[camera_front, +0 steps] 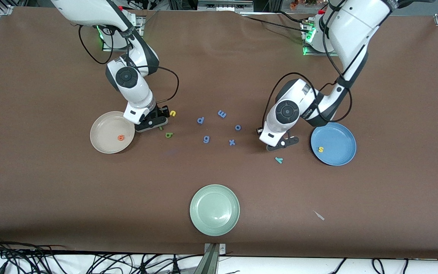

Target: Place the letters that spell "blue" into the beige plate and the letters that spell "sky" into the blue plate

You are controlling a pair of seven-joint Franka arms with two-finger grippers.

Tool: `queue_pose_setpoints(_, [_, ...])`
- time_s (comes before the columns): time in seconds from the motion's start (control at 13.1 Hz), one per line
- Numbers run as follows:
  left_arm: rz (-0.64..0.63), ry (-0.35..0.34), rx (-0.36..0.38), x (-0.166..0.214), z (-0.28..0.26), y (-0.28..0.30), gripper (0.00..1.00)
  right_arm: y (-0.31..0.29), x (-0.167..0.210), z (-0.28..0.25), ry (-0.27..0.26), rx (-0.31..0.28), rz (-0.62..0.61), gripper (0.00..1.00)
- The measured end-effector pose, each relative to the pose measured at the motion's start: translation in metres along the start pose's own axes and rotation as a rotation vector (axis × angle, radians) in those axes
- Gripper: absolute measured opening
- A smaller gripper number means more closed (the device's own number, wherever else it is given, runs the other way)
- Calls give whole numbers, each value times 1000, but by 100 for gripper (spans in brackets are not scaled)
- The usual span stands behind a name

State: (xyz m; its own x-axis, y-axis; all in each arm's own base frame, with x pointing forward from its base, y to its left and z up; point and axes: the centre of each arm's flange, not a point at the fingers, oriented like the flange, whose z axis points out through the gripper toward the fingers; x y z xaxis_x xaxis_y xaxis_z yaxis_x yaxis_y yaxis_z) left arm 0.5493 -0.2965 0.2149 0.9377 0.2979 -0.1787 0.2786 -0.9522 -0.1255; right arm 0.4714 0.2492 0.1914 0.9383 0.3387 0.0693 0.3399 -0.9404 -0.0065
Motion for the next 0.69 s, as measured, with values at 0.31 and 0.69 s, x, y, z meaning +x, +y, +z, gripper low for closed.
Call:
queue_pose_setpoints(0.31, [103,-10,45,38,-47,-36,23,-1,-2,7,6,9,0,51])
queue_pose_setpoints(0.69, [228,-56,20,111,-48,-140,23,-1,-3,8,6,9,-1,47])
